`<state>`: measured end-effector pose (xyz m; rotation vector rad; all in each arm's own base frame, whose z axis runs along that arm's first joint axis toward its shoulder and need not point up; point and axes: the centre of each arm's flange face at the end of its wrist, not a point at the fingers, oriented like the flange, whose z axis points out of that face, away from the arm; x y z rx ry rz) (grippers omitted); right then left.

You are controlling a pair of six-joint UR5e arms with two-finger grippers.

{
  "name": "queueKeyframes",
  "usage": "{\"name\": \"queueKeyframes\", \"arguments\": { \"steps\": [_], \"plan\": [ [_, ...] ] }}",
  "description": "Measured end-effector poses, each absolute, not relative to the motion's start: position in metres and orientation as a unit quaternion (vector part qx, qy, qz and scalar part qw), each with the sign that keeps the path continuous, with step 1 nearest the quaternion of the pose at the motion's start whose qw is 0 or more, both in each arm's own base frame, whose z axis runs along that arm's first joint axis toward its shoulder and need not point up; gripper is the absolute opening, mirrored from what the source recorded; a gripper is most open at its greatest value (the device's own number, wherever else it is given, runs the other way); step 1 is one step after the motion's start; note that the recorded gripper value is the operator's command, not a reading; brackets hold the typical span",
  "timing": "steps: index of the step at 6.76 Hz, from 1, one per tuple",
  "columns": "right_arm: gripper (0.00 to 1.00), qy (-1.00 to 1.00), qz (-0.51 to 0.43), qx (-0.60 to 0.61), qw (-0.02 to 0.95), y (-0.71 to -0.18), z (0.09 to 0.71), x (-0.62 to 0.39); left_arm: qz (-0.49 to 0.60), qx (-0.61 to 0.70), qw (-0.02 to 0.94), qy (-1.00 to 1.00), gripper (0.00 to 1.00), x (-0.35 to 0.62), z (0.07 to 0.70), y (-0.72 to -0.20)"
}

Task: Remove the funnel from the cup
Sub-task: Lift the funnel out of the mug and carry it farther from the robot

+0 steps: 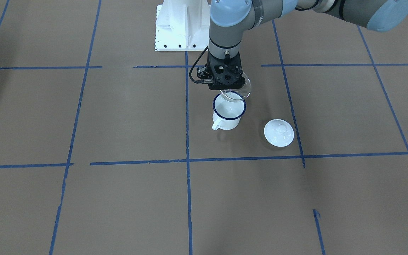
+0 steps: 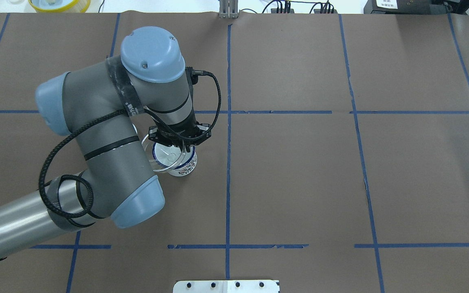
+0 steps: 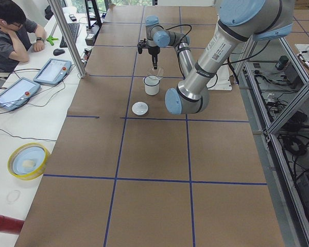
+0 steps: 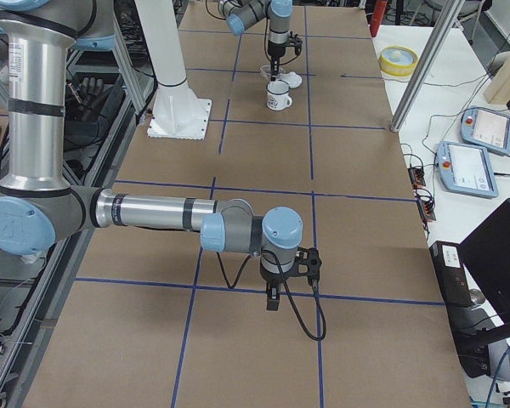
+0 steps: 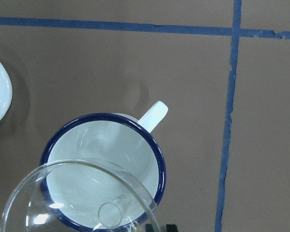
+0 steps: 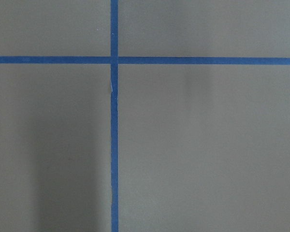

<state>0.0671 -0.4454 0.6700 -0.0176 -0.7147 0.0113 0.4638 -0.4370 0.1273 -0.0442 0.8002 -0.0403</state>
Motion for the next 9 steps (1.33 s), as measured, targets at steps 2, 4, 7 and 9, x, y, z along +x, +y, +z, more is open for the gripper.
{"name": "queueKeyframes", "arguments": {
  "steps": [2,4,7,9],
  "plan": [
    [1.00,-0.350,0.006,-0.009,0.937,-0.445,0.670,0.067,-0.049,0.006,0.914,0.403,0.00,0.401,0.102,-0.445],
    [1.00,-0.350,0.006,-0.009,0.937,-0.445,0.670,0.067,-0.088,0.025,0.905,0.416,0.00,0.359,0.095,-0.466],
    [1.00,-0.350,0.006,-0.009,0.937,-0.445,0.670,0.067,-0.190,0.042,0.877,0.439,0.00,0.345,0.129,-0.543],
    [1.00,-0.350,0.006,-0.009,0.937,-0.445,0.670,0.067,-0.284,0.076,0.831,0.472,0.00,0.355,0.190,-0.589]
  ]
}}
